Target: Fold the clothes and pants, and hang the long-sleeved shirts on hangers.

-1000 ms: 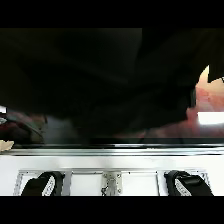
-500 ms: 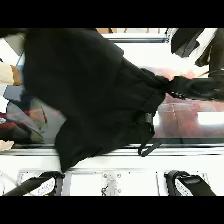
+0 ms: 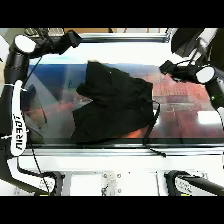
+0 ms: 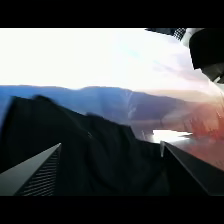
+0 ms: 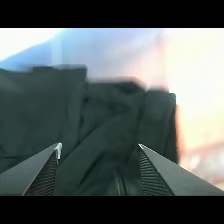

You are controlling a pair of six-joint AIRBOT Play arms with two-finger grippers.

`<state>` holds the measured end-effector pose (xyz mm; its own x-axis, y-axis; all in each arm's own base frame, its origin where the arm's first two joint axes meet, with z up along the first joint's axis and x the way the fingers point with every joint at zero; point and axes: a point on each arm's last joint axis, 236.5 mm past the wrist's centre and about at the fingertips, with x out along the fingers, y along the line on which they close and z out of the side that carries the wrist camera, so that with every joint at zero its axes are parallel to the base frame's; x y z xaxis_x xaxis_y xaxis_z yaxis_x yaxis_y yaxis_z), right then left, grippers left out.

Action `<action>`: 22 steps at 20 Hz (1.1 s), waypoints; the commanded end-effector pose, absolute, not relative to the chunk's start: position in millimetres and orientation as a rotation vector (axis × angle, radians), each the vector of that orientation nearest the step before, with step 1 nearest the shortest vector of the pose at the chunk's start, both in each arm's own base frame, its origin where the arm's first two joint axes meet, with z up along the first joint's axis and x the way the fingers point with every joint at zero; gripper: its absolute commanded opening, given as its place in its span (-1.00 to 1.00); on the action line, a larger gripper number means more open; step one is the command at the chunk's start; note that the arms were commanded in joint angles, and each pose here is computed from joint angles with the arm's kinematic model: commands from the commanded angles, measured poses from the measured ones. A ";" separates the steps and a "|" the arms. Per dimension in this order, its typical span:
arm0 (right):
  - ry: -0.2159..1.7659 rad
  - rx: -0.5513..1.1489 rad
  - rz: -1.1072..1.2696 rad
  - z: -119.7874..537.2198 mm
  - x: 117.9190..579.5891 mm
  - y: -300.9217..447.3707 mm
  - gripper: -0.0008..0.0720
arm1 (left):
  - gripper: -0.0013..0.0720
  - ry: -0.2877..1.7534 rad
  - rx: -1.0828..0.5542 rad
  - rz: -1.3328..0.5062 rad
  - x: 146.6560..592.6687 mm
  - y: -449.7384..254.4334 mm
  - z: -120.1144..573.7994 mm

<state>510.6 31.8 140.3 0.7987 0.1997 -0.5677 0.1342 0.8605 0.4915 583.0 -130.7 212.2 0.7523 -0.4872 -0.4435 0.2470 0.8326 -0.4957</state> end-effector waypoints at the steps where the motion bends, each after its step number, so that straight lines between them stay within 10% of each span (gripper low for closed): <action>1: 0.532 0.538 -0.052 175.3 510.1 -24.7 0.47 | 0.89 0.742 -0.440 -0.363 560.1 -78.7 197.7; 12: 0.997 0.338 0.046 98.2 357.6 7.1 0.47 | 0.89 1.362 -0.679 -0.026 338.8 -33.7 -62.8; 22: 1.217 0.500 0.076 5.5 314.5 37.7 0.47 | 0.89 1.396 -0.932 -0.066 357.4 -69.6 -111.5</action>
